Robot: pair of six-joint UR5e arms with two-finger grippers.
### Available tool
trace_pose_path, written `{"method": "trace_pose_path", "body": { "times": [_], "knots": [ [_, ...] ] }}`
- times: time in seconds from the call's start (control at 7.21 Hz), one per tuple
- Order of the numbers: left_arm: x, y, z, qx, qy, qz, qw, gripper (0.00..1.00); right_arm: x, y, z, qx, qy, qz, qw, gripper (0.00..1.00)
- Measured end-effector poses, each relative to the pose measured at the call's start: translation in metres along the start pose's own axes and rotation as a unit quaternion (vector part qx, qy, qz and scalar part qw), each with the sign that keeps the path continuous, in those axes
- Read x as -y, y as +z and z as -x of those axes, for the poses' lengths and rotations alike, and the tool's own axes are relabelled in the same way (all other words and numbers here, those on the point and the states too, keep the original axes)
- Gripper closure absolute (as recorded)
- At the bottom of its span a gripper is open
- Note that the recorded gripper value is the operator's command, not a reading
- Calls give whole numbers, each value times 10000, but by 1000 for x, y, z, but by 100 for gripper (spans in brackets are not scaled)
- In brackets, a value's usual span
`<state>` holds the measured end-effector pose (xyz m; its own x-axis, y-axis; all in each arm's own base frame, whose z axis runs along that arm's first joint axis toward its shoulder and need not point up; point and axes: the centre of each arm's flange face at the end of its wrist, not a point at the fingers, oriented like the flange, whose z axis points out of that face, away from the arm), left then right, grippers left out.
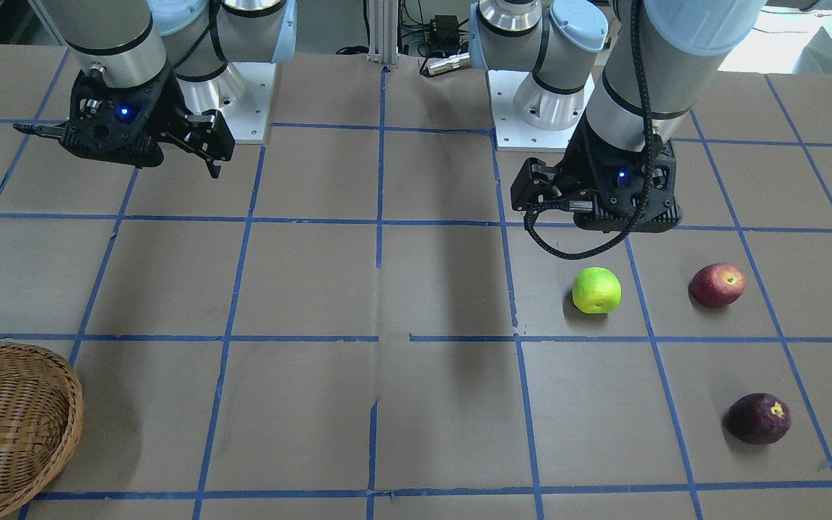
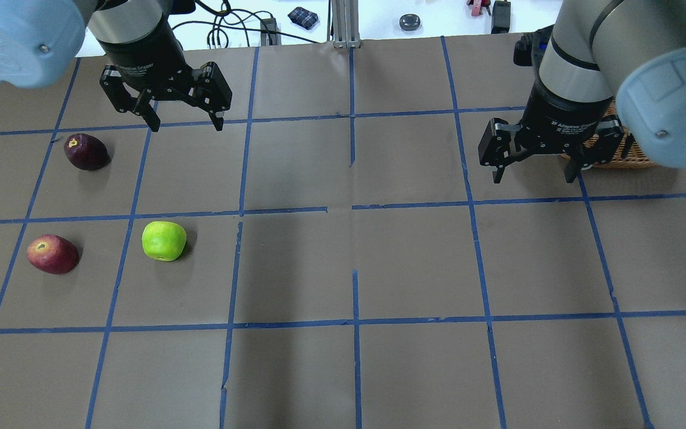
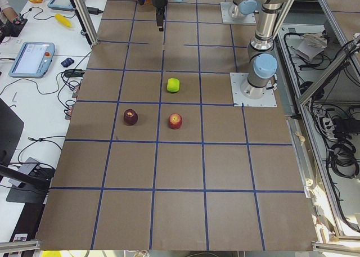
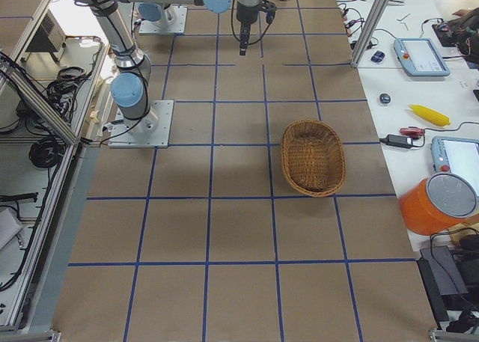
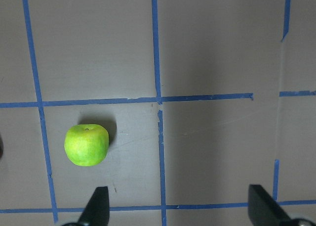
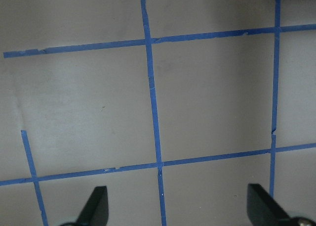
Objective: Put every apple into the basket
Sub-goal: 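Lower the left gripper onto the green apple and grasp it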
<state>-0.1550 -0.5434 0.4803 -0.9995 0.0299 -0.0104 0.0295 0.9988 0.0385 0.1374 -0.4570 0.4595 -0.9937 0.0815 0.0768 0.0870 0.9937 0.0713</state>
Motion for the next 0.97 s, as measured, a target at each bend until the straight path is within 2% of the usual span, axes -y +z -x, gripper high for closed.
{"method": "trace_pose_path", "body": {
  "times": [0.69, 0.97],
  "knots": [
    [-3, -2, 5, 15, 29, -1, 10000, 0, 1, 1, -5, 30, -57, 49, 10000, 0],
    [-12, 14, 26, 161, -5, 191, 9997, 0, 2, 2, -9, 48, -105, 84, 9999, 0]
  ]
}}
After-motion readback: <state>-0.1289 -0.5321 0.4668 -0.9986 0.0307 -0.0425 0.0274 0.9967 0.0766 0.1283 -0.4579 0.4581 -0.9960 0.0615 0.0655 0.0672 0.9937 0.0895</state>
